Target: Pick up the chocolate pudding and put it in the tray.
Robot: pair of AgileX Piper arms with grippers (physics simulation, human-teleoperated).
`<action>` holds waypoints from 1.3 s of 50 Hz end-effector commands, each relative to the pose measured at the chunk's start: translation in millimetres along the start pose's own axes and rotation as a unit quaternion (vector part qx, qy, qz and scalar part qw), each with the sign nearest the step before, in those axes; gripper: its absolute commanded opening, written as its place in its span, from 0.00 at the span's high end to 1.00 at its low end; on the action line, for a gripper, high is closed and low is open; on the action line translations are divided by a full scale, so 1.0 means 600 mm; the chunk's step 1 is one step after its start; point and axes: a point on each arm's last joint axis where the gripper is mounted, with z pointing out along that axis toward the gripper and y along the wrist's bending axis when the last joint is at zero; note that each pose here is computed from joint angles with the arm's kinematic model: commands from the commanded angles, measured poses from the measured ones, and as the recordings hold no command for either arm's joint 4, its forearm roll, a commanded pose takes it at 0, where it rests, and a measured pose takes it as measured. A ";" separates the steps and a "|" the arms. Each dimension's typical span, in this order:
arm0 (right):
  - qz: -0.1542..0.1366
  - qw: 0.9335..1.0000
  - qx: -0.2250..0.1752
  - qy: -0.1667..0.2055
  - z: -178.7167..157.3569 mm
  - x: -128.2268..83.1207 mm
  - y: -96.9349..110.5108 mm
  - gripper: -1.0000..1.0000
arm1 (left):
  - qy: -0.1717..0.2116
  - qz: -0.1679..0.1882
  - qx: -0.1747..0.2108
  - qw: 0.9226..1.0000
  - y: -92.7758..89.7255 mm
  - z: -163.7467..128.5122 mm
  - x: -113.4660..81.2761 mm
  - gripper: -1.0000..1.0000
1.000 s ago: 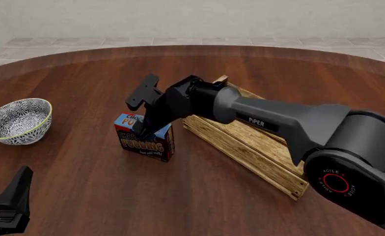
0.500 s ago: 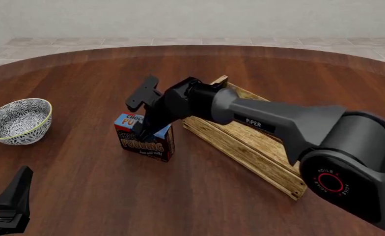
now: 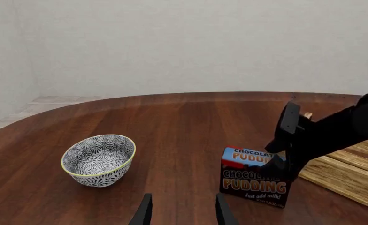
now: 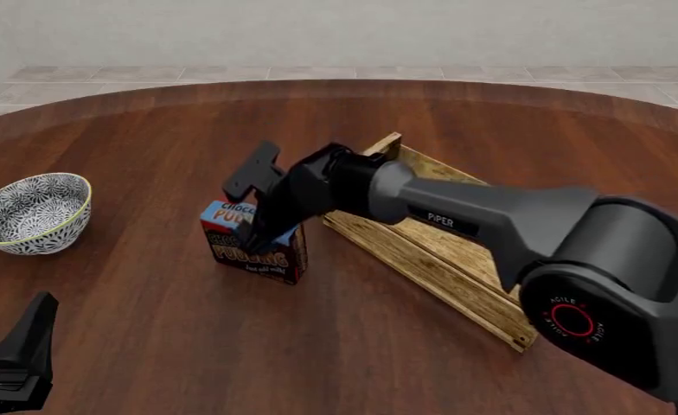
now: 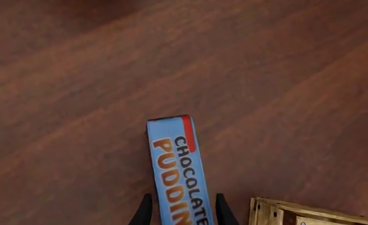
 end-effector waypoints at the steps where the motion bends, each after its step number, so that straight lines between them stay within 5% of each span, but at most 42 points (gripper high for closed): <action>1: 0.004 1.000 -0.004 0.009 0.011 0.009 0.003 0.00 | 0.000 0.000 0.000 1.000 0.000 0.000 0.000 0.00; 21: 0.008 1.000 -0.004 0.009 0.015 0.014 0.006 0.00 | 0.000 0.000 0.000 1.000 0.000 0.000 0.000 0.00; 22: 0.002 1.000 0.000 0.007 0.015 0.015 -0.002 1.00 | 0.000 0.000 0.000 1.000 0.000 0.000 0.000 0.00; 23: 0.006 1.000 0.003 0.006 0.015 0.013 -0.010 1.00 | 0.000 0.000 0.000 1.000 0.000 0.000 0.000 0.00; 24: -0.010 1.000 -0.008 0.004 0.005 0.014 0.019 1.00 | 0.000 0.000 0.000 1.000 0.000 0.000 0.000 0.00; 27: 0.007 1.000 0.005 0.005 0.012 0.012 -0.014 1.00 | 0.000 0.000 0.000 1.000 0.000 0.000 0.000 0.00; 48: -0.021 0.999 0.012 -0.037 -0.100 -0.033 -0.011 1.00 | 0.000 0.000 0.000 1.000 0.000 0.000 0.000 0.00; 65: -0.028 0.997 0.045 -0.054 -0.209 -0.044 -0.066 1.00 | 0.000 0.000 0.000 1.000 0.000 0.000 0.000 0.00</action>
